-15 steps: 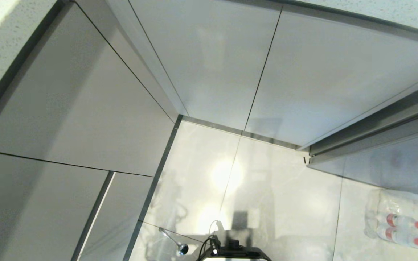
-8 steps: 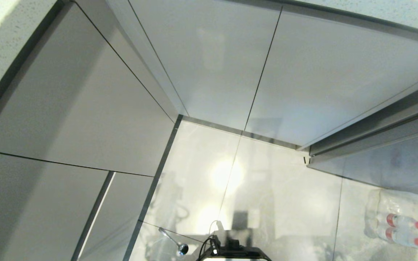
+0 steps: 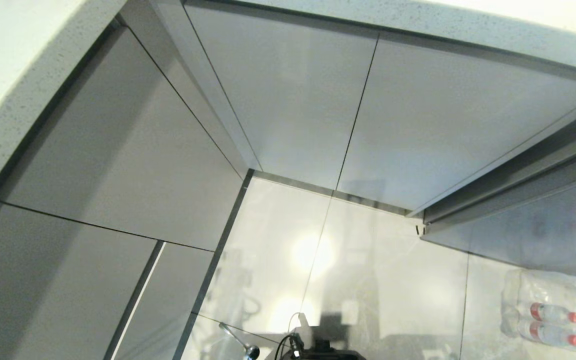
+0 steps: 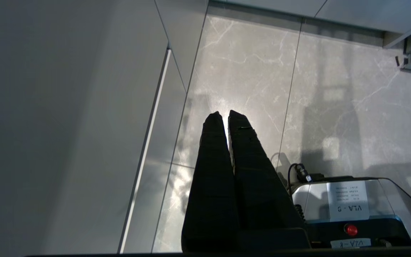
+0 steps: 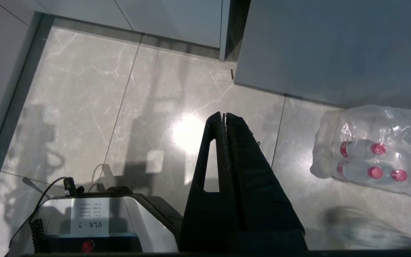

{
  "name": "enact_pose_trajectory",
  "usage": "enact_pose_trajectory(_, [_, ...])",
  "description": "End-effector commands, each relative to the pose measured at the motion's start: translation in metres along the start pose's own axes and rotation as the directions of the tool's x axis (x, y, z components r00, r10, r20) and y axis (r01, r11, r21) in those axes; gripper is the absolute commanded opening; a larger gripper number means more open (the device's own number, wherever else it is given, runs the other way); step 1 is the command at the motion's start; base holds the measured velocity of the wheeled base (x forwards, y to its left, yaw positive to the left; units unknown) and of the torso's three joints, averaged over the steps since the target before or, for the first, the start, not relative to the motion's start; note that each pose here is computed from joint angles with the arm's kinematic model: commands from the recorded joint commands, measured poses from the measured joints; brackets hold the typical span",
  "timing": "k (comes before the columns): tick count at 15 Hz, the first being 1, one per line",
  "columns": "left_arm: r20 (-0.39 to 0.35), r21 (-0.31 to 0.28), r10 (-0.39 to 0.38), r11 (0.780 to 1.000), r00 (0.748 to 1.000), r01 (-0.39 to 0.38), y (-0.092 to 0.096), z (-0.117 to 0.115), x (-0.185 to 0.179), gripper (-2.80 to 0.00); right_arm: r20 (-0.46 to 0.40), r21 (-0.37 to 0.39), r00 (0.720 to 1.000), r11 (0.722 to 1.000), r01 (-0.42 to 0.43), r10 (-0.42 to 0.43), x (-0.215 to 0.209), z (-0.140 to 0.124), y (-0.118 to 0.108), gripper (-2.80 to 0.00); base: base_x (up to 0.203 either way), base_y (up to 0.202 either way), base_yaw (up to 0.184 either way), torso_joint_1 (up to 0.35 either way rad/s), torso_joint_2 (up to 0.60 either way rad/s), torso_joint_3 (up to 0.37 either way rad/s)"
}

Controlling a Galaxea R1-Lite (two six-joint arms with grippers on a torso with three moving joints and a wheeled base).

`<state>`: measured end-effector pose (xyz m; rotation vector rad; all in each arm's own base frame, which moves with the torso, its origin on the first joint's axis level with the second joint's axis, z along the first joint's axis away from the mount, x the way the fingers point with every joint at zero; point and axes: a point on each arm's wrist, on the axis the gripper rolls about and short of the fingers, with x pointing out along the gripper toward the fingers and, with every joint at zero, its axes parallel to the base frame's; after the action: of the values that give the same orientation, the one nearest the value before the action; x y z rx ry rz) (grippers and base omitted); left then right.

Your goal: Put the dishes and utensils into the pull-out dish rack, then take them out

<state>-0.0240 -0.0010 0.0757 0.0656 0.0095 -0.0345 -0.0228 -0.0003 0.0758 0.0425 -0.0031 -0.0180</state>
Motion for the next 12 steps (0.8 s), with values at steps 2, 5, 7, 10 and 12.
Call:
enact_pose_trajectory(2, [-0.003, 0.0, 0.0, 1.0, 1.0, 0.0, 0.0, 0.0, 0.0002, -2.8, -0.001, 0.0, 1.0, 1.0, -0.001, 0.001, 0.0001, 0.0001, 0.0, -2.8, 0.0, 0.0, 0.0, 0.0, 0.0, 0.2])
enact_pose_trajectory(5, [-0.003, 0.0, 0.0, 1.0, 1.0, 0.0, 0.0, 0.0, 0.0002, -2.8, -0.001, 0.0, 1.0, 1.0, -0.001, 0.001, 0.0001, 0.0001, 0.0, -2.8, 0.0, 0.0, 0.0, 0.0, 0.0, 0.207])
enact_pose_trajectory(7, [-0.003, 0.0, 0.001, 1.0, 1.0, -0.001, 0.0, 0.0, 0.0002, -2.8, -0.001, 0.0, 1.0, 1.0, 0.0, 0.0, 0.0001, 0.0001, 0.0, -2.8, 0.0, 0.0, 0.0, -0.002, 0.0, 0.201])
enact_pose_trajectory(10, [-0.003, 0.0, 0.0, 1.0, 1.0, 0.0, 0.0, 0.0, 0.0002, -2.8, -0.001, 0.0, 1.0, 1.0, 0.0, 0.0, 0.0001, 0.0001, 0.0, -2.8, 0.0, 0.0, 0.0, 0.002, 0.0, 0.202])
enact_pose_trajectory(12, [-0.003, 0.0, 0.0, 1.0, 1.0, 0.0, 0.0, 0.0, 0.0002, -2.8, -0.001, 0.0, 1.0, 1.0, 0.0, 0.0, 0.0001, 0.0001, 0.0, -2.8, 0.0, 0.0, 0.0, 0.003, 0.0, 0.196])
